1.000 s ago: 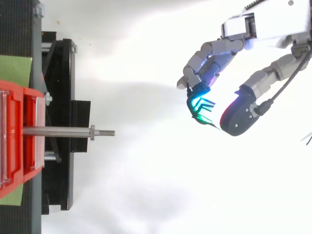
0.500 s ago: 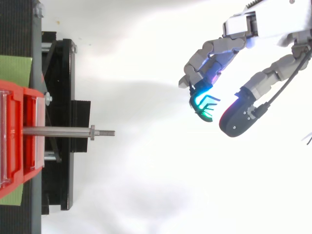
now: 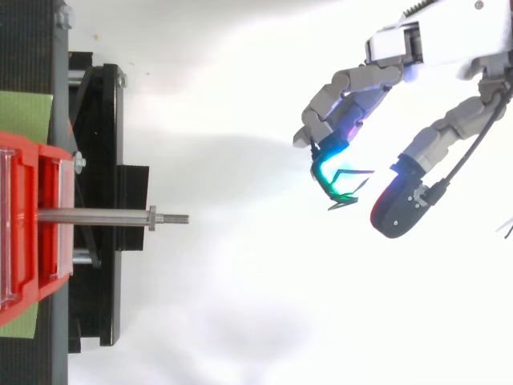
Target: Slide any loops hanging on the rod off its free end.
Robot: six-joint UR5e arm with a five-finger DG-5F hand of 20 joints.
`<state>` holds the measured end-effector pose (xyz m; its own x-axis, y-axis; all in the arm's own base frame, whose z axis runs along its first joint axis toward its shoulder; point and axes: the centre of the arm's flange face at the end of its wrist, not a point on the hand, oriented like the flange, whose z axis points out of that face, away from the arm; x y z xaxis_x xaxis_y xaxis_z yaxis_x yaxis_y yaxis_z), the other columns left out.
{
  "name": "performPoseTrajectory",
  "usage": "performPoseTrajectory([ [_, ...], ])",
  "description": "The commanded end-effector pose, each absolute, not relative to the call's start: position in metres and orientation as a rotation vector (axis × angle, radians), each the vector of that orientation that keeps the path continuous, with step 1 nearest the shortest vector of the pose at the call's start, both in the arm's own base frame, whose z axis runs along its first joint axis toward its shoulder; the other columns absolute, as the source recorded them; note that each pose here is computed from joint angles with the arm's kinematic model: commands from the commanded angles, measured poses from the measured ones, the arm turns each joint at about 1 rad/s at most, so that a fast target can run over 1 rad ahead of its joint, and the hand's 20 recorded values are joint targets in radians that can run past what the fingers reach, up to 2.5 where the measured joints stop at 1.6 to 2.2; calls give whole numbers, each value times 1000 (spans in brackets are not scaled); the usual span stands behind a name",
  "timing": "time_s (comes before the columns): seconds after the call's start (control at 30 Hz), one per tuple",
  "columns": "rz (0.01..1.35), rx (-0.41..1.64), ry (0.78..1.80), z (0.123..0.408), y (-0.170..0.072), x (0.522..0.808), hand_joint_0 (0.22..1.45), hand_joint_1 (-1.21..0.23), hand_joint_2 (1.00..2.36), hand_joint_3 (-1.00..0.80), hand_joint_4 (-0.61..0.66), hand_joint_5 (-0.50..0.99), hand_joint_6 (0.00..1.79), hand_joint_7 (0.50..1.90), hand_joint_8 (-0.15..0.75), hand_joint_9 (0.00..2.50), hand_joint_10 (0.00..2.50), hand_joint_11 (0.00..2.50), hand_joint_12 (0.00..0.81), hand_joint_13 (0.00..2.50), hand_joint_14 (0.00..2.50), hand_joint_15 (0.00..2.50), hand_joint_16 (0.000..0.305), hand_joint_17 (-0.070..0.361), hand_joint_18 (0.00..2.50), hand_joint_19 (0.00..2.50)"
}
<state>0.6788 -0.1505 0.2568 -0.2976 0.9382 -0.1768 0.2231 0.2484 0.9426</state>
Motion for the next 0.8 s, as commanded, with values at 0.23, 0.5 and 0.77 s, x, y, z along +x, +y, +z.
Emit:
performPoseTrajectory([
  [0.23,1105,1090,1708,256,-149,678,490,-782,1000,-500,203,-179,794,1262,274,681,6,175,298,528,0,0,45,100,467,0],
  [0.5,1106,1089,1707,257,-149,679,440,-754,1000,-500,220,-177,792,1226,295,688,5,168,321,540,0,0,49,110,496,0],
  [0.77,1108,1089,1710,256,-148,678,538,-621,1000,-500,195,-165,755,1306,268,676,7,161,290,519,0,0,43,96,451,8],
])
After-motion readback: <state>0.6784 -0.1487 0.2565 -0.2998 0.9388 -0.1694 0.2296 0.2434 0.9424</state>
